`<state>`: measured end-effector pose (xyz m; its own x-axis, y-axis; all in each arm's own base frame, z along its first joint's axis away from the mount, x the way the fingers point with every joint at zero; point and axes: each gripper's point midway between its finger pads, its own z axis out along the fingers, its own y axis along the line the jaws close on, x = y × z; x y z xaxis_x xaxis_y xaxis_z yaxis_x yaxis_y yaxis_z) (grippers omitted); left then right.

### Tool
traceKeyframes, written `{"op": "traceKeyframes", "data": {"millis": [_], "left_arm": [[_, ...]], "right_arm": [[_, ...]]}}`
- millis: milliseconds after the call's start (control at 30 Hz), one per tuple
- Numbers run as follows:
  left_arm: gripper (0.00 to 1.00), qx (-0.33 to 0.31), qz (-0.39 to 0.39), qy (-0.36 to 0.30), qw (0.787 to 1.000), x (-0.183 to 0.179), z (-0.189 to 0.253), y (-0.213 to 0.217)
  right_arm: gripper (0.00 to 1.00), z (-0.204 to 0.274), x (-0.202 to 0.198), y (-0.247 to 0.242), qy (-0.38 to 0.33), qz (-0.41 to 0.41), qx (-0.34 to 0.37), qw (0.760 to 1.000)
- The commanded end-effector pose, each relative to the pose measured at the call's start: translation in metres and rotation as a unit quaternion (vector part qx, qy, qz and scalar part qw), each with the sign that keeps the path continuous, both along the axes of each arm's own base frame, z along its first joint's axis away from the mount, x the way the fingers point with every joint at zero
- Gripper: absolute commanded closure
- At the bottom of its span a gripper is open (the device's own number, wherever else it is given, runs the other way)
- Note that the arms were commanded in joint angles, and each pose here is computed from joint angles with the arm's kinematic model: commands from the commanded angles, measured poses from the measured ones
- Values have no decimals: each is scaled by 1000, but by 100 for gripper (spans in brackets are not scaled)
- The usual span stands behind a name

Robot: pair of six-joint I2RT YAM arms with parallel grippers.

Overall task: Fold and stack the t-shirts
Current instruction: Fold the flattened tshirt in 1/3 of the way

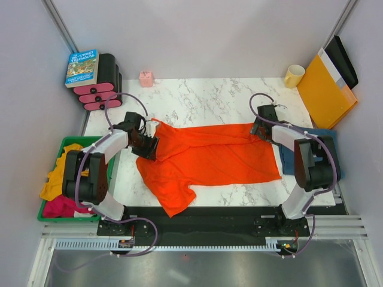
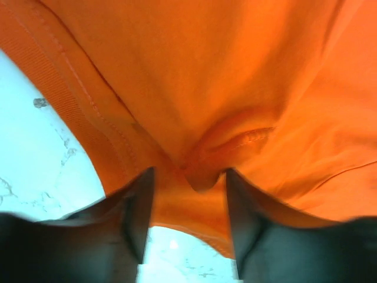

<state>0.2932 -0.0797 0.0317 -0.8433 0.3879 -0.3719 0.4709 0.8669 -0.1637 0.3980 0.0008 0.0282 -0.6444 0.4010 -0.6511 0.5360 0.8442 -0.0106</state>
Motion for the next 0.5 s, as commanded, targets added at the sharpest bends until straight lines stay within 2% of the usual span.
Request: {"op": "traceKeyframes", "data": {"millis": [0, 33, 167, 233, 267, 300, 333, 367, 400, 433, 467], "left_arm": [[32, -35, -6, -86, 996, 22, 44, -11], [26, -37, -1, -100, 994, 26, 51, -11], [26, -56, 22, -136, 989, 53, 73, -18], [32, -64, 27, -132, 989, 62, 74, -21], [35, -67, 32, -121, 990, 70, 68, -24], [39, -69, 35, -115, 990, 74, 66, -25], [48, -72, 37, -114, 990, 81, 67, -27], [52, -72, 39, -107, 991, 84, 63, -28], [57, -63, 42, -88, 993, 87, 47, -26], [68, -61, 43, -88, 993, 94, 47, -27], [73, -57, 42, -84, 994, 97, 43, -27]], "right_arm": [[2, 63, 36, 22, -105, 47, 18, 993], [2, 70, 40, 25, -113, 53, 16, 992], [3, 83, 50, 43, -123, 84, 18, 989], [15, 73, 49, 46, -110, 86, 17, 990], [23, 68, 49, 49, -103, 89, 19, 990], [51, 55, 46, 50, -86, 88, 21, 992], [62, 50, 45, 55, -79, 92, 27, 992], [71, 45, 44, 59, -74, 96, 30, 992], [86, 34, 43, 61, -62, 96, 31, 993], [90, 29, 43, 64, -57, 97, 32, 993], [92, 25, 44, 67, -53, 101, 36, 993]]}}
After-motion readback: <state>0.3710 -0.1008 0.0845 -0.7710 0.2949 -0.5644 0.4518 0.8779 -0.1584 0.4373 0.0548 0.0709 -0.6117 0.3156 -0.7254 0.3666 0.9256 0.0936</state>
